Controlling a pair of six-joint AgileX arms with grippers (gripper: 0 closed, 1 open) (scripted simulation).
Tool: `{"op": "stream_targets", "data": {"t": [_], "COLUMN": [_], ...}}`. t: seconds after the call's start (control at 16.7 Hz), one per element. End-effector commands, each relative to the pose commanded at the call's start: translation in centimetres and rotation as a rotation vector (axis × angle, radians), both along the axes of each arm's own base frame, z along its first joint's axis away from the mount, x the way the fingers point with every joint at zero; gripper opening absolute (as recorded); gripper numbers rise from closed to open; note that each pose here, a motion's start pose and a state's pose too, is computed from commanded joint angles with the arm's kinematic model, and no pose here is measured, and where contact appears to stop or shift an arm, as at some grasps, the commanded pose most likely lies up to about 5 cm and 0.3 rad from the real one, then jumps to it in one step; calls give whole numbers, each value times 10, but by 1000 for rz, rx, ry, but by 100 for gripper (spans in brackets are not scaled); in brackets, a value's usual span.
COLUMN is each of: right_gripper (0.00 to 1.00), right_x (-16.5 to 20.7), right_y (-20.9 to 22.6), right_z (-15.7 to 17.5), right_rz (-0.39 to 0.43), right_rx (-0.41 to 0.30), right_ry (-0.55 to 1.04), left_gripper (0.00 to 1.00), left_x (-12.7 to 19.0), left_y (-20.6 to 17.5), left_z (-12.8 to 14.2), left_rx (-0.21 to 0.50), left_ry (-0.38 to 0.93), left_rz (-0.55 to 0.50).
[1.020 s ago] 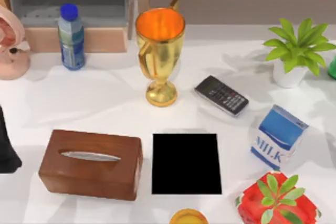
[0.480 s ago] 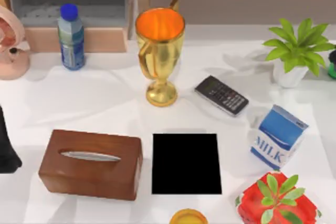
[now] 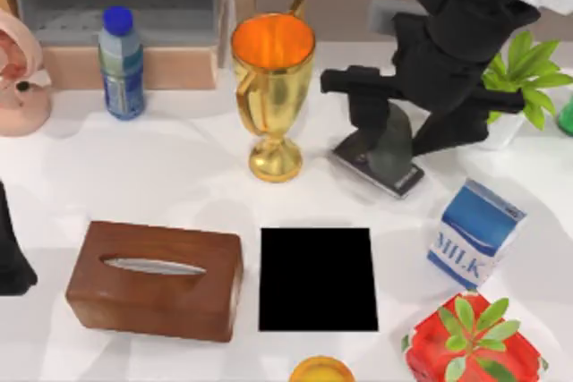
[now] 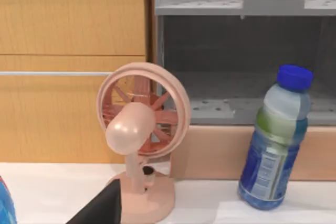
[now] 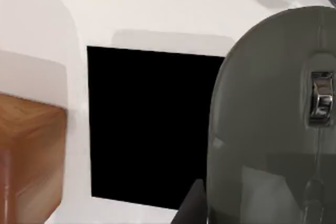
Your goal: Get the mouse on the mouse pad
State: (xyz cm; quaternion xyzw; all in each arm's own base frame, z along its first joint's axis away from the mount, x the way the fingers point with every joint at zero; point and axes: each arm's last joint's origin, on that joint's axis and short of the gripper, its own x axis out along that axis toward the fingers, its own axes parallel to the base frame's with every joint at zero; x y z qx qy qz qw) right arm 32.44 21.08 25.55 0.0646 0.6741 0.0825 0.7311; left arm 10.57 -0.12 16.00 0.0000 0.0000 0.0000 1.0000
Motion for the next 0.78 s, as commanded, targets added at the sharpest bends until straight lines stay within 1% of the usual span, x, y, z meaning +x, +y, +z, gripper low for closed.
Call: {"op": "stream_targets", "data": {"t": [0.18, 0.36, 0.42, 0.78], "right_gripper": [0, 0, 0, 0], "right_x": [-31, -49, -51, -50], "right_y": [57, 83, 86, 84], "right_z": [-33, -64, -68, -68], "right_rz": [-22, -35, -36, -48], "right_rx": [-85, -169, -180, -179], "right_ry": [66, 86, 87, 96], "left_gripper": [100, 100, 100, 100], "left_x": [0, 0, 0, 0], "left_y": [0, 0, 0, 0], "left_z": [0, 0, 0, 0], "left_rx": [0, 0, 0, 0], "left_ry": [0, 0, 0, 0], "left_rz": [0, 0, 0, 0]}}
